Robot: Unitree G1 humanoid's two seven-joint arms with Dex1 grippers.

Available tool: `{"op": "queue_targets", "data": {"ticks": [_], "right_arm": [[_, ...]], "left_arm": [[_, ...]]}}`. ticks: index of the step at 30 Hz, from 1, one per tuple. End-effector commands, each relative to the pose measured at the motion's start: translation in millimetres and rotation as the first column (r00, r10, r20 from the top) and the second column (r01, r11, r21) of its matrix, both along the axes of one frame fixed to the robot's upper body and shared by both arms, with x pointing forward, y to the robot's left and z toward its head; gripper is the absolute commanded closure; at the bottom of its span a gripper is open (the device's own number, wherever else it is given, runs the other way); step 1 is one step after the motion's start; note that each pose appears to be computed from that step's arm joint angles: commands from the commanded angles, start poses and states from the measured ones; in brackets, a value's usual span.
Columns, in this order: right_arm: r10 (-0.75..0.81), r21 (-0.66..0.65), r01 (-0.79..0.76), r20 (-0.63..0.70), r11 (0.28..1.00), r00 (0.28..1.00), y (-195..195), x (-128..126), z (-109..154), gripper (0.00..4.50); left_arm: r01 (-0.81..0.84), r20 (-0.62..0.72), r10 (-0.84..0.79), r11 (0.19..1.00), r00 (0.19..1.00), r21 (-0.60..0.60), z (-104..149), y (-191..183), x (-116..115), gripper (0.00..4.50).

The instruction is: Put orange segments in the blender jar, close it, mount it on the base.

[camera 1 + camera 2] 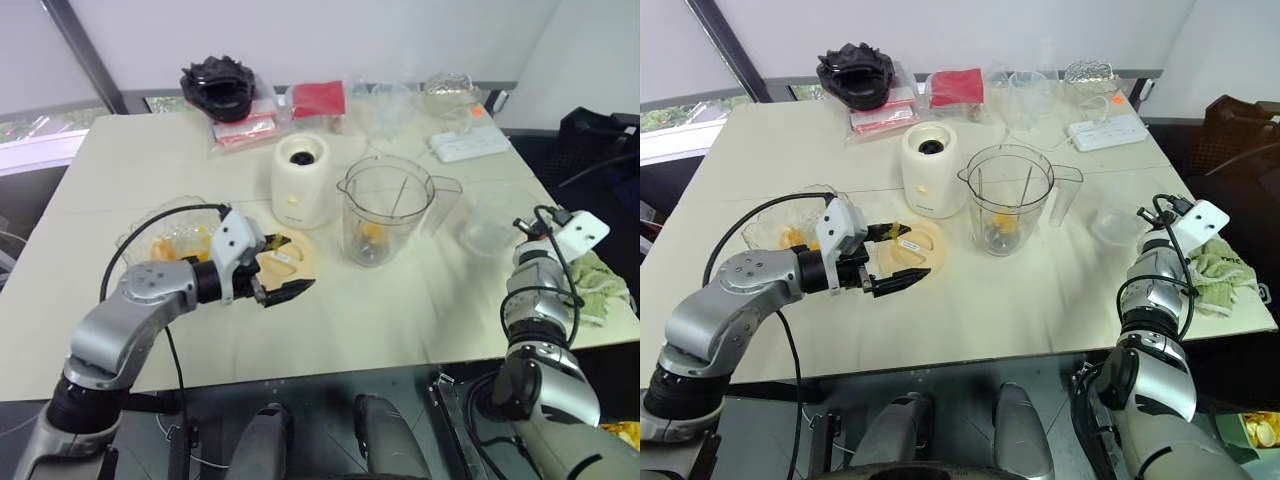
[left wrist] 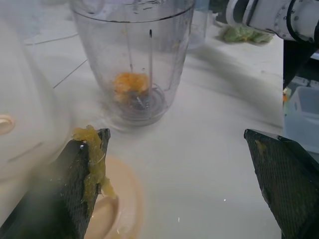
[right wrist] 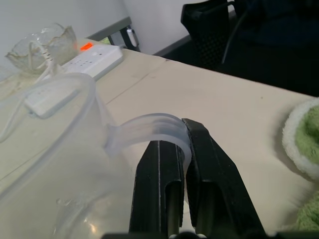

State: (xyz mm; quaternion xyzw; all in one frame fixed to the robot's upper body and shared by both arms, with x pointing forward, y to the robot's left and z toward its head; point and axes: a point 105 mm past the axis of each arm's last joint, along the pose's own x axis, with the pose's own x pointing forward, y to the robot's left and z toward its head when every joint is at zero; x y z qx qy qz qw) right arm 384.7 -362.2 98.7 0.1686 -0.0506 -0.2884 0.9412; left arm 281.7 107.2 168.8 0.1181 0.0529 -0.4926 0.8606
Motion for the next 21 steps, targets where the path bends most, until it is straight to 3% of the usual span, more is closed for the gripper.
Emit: {"op": "queue_targets", "data": {"ticks": [1,2,8,21], "right_arm": [[-0.018,-0.033,0.019,0.045,0.999,0.999,-6.5,0.6,15.3,4.45],[-0.005,-0.035,0.007,0.038,0.999,0.999,-4.8,0.9,12.8,4.45],[0.035,-0.106,-0.037,-0.019,0.994,0.999,-1.8,-0.6,6.3,1.5],[0.088,-0.17,-0.097,-0.061,0.981,0.994,1.7,-20.2,-0.8,1.5]], "left_arm": [[0.011,0.037,-0.011,1.0,0.999,-0.007,10.1,-1.4,-4.1,0.0],[0.01,0.039,-0.01,1.0,0.999,-0.007,10.5,-1.8,-3.8,0.0],[0.008,0.041,-0.008,1.0,0.999,-0.011,9.0,-2.1,-4.1,0.0],[0.011,0.047,-0.01,1.0,0.999,-0.024,6.8,-5.0,1.7,0.0]]}}
